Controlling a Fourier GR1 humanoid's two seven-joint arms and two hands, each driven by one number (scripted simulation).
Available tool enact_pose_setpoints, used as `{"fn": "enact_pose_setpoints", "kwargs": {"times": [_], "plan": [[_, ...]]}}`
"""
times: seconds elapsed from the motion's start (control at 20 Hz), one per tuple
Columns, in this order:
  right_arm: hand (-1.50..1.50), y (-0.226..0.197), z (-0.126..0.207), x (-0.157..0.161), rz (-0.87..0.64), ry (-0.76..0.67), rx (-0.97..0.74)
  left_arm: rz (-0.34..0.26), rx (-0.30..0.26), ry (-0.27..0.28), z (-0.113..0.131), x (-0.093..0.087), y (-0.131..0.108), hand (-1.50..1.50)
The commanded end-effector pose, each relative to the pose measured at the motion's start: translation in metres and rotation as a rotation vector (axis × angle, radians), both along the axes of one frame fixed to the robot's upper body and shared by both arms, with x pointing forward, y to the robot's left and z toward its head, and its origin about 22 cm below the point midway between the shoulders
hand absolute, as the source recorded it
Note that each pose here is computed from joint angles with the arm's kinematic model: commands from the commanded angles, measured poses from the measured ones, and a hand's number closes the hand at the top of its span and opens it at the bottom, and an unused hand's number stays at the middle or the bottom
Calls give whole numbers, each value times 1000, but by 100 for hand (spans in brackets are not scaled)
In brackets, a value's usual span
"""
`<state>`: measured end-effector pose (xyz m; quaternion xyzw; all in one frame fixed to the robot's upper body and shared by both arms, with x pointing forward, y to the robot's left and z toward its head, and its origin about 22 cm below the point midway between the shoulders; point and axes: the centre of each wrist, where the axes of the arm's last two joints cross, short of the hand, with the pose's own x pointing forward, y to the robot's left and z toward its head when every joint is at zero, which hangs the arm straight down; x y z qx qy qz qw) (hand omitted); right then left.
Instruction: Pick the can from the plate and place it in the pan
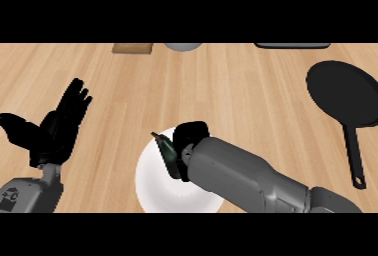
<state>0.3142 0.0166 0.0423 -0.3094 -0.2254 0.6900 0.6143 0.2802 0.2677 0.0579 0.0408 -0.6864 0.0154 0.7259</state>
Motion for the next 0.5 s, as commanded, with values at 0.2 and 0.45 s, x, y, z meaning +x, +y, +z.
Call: {"fn": "enact_pose_setpoints", "kwargs": {"times": [0.2,0.45], "plan": [[150,-9,2,5,-119,-110,6,19,-4,-1,-4,7,-7,0],[150,-128,25,79,-363,-435,227,27,-1,-3,2,1,16,0]]}}
